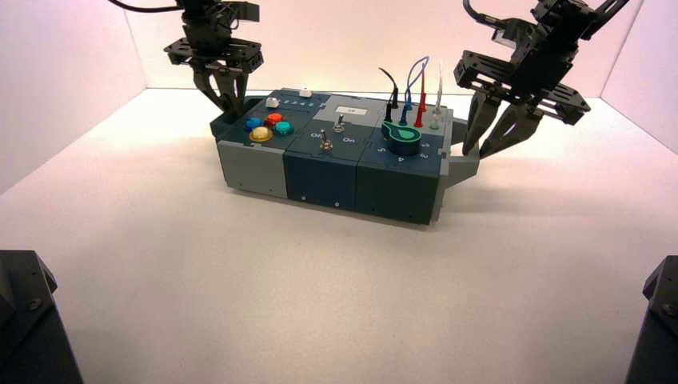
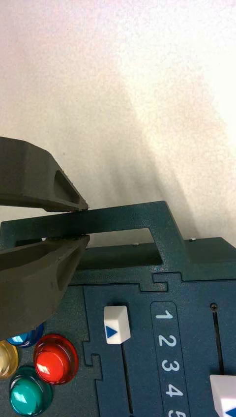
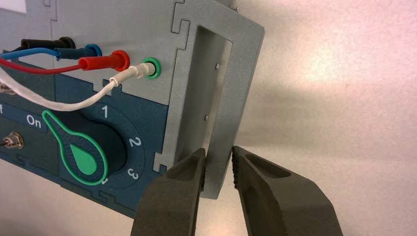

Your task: Move the top slider to position 2.

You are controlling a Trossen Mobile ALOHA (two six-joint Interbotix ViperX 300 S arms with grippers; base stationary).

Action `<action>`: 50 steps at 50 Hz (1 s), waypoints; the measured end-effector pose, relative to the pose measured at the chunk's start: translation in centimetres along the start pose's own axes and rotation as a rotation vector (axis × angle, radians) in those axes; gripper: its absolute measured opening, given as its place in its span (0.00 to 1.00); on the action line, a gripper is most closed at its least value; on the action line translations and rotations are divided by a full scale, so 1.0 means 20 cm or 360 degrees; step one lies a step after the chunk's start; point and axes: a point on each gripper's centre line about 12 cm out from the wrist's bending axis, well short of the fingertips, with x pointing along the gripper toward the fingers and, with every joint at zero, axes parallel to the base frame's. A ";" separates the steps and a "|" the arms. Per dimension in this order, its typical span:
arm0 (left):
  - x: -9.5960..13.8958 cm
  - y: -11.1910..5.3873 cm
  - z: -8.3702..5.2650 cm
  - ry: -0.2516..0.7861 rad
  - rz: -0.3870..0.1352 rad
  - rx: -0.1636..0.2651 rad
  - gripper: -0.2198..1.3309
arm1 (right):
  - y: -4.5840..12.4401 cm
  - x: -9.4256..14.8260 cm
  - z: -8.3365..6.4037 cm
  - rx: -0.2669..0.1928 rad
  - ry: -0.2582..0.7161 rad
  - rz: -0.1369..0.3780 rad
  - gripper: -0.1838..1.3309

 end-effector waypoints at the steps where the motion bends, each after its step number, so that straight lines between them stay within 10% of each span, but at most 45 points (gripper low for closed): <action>1: 0.00 0.00 0.00 0.0002 -0.0002 -0.0002 0.45 | 0.00 0.00 0.00 0.0000 0.0002 0.0000 0.51; 35: -0.04 -0.07 -0.15 0.0138 -0.0039 0.0023 0.45 | 0.01 -0.06 -0.11 -0.0019 0.0246 -0.0003 0.45; 41: -0.04 -0.08 -0.16 0.0153 -0.0042 0.0030 0.45 | 0.00 -0.10 -0.12 -0.0059 0.0264 -0.0024 0.02; 50: -0.05 -0.10 -0.18 0.0179 -0.0051 0.0042 0.45 | 0.00 -0.11 -0.14 -0.0070 0.0297 -0.0033 0.03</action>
